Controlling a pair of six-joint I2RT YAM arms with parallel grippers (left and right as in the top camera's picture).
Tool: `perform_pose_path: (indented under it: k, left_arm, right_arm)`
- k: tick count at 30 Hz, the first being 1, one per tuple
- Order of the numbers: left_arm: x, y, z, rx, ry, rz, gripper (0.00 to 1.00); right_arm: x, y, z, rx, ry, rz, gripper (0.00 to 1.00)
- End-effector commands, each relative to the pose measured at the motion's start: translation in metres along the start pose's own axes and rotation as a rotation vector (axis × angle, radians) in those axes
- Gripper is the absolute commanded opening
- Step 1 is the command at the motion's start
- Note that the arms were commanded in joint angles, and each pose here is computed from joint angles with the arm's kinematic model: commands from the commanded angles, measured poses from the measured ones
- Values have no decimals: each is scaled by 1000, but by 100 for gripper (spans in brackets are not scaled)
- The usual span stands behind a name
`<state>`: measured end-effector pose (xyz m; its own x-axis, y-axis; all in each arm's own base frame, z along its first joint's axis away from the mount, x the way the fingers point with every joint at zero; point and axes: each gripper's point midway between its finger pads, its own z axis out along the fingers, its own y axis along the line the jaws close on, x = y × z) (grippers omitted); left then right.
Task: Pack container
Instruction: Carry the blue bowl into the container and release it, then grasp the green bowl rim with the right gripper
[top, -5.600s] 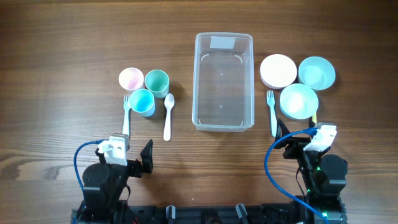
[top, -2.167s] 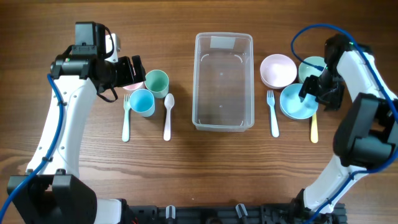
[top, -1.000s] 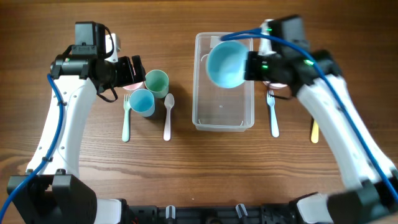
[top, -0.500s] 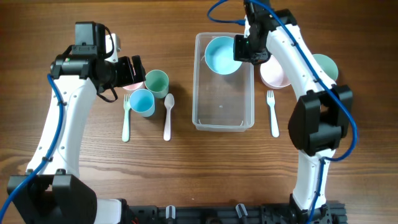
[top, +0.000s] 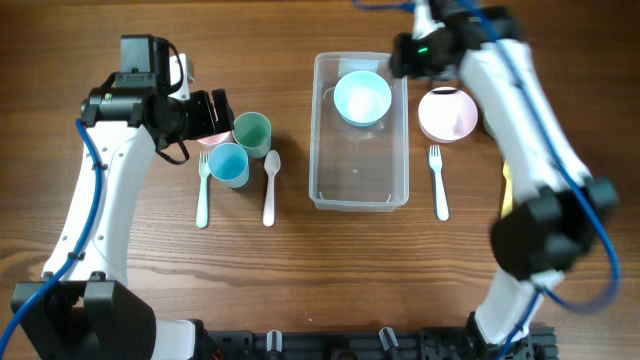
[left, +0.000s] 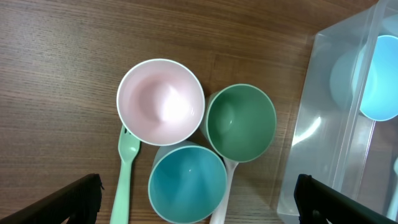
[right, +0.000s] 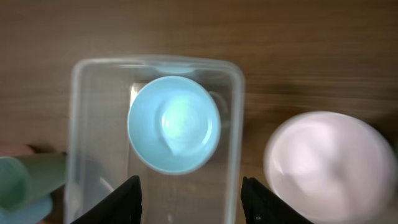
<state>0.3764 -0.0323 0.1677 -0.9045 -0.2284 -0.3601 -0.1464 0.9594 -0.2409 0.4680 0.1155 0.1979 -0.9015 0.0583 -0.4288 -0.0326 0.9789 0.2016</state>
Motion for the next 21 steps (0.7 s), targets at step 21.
perform_pose_path:
  k: [21]
  left_arm:
    - [-7, 1, -3, -4, -17, 14, 100]
  right_arm:
    - [99, -320, 76, 419, 283, 611, 56]
